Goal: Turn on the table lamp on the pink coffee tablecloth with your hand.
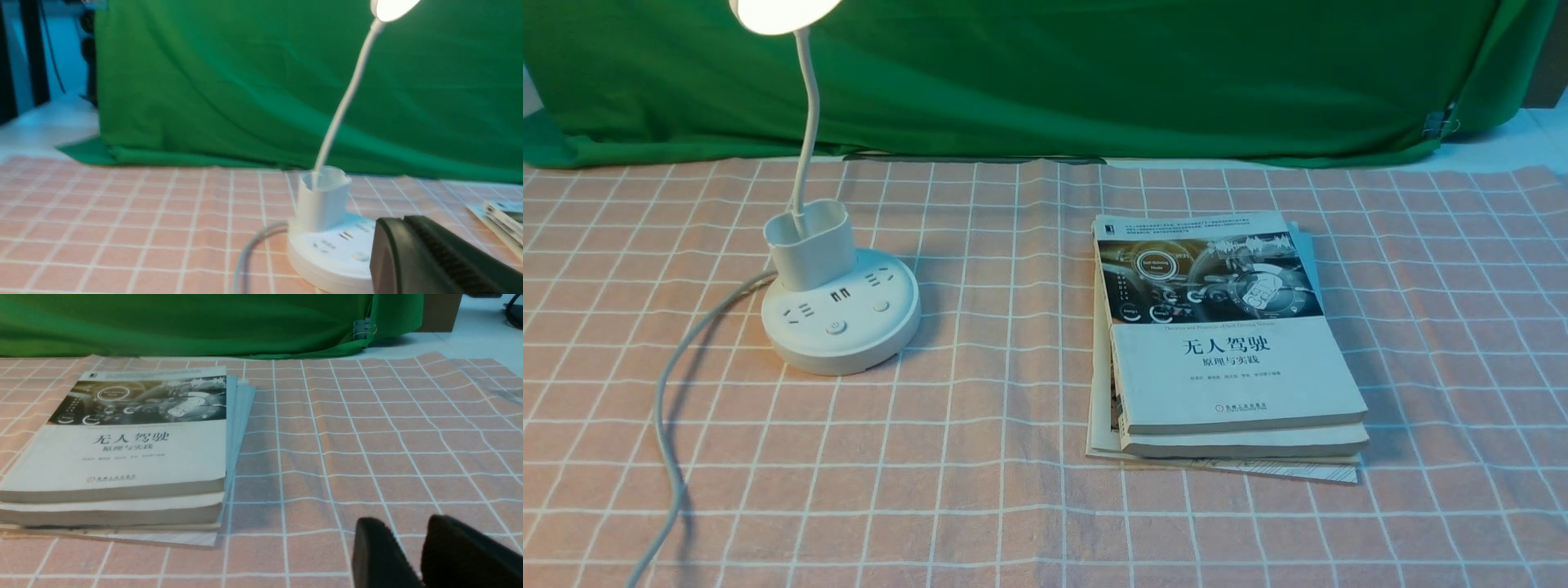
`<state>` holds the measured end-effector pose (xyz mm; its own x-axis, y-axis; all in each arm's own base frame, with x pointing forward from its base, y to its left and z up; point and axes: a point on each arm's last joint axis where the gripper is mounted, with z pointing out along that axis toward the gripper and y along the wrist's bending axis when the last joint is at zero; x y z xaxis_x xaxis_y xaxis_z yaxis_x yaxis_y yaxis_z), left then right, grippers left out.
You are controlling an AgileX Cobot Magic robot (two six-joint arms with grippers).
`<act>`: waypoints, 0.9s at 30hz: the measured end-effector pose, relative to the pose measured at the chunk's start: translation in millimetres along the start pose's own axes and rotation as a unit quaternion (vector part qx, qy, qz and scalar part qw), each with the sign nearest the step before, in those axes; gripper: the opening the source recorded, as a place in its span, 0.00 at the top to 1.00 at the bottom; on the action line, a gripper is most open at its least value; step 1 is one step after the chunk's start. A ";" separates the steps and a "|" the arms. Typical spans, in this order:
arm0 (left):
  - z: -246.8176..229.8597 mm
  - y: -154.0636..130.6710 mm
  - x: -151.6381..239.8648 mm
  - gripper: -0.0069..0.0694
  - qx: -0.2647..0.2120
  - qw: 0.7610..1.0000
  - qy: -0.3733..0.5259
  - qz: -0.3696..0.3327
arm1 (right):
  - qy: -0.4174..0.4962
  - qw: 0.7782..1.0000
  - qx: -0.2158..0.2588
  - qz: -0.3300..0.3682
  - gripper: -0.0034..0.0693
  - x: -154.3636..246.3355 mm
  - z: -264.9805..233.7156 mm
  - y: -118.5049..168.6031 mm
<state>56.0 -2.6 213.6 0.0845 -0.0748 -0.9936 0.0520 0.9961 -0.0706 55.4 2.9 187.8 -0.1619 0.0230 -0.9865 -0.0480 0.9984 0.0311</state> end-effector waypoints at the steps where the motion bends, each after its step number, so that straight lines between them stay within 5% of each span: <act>1: 0.0 0.3 0.4 0.88 -0.010 1.000 0.000 0.004 | 0.000 1.000 0.000 0.000 0.62 0.0 0.0 0.0; 9: -2.9 1.0 24.0 0.88 -0.008 0.992 0.124 -0.009 | 0.000 1.000 0.000 0.000 0.62 -0.1 0.0 0.0; 27: -3.0 0.8 24.5 0.88 -0.004 0.992 0.127 0.006 | 0.000 1.000 0.000 0.000 0.62 -0.1 0.0 0.0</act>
<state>55.2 -3.5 188.9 -0.1677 -0.0506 -0.9845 0.0439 0.9973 -0.0587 55.4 2.9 187.9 -0.1611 0.0230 -0.9867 -0.0480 0.9984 0.0311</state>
